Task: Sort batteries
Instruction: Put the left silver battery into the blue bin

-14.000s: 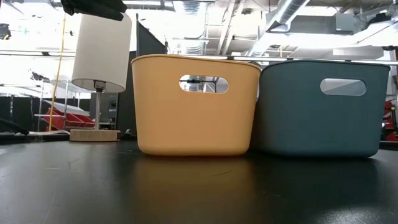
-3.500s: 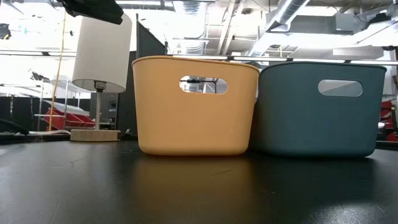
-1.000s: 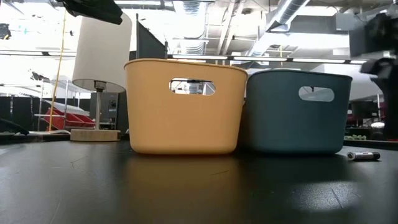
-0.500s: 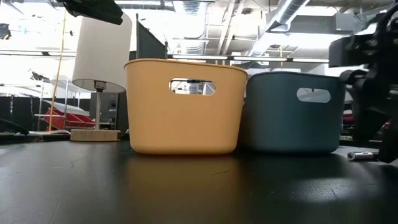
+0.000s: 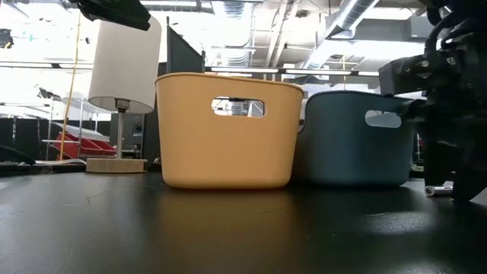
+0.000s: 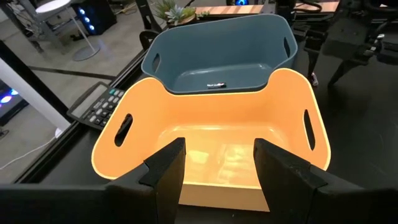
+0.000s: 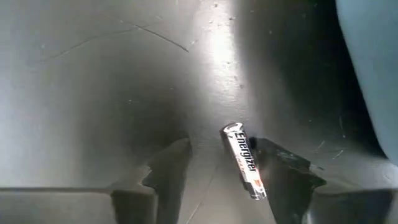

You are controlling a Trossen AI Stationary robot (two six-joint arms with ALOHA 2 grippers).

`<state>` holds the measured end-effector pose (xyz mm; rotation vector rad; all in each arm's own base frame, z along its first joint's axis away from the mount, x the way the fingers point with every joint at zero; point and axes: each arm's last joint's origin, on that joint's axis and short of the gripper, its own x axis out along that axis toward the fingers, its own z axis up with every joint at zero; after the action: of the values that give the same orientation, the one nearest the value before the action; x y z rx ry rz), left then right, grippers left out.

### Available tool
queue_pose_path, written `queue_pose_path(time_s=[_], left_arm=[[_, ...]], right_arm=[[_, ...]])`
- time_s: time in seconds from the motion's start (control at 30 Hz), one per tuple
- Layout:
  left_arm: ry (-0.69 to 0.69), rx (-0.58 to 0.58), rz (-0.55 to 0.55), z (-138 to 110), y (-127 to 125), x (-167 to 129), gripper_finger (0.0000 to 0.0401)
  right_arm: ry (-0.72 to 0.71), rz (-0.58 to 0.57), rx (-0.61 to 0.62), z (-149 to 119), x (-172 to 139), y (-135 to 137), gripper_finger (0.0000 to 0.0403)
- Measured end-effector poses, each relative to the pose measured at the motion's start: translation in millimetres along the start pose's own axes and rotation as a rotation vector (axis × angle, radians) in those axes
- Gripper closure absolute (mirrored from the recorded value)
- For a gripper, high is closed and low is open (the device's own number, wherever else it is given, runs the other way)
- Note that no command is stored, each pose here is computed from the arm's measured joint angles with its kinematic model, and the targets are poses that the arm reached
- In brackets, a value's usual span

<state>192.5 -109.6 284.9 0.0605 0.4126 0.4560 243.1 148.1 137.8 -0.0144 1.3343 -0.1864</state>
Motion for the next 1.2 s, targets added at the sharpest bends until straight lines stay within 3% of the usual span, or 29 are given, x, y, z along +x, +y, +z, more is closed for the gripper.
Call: queue_pose_path(time_s=[0.5, 0.83, 1.2], left_arm=[[0.000, 0.005, 0.000, 0, 0, 0, 0.0216], [0.000, 0.005, 0.000, 0, 0, 0, 0.0216], [0.000, 0.005, 0.000, 0, 0, 0, 0.0216]], right_arm=[[0.015, 0.086, 0.013, 1, 1, 5, 0.0332], [-0.008, 0.118, 0.058, 6, -1, 8, 0.0378], [-0.031, 0.145, 0.074, 10, -3, 11, 0.0385]])
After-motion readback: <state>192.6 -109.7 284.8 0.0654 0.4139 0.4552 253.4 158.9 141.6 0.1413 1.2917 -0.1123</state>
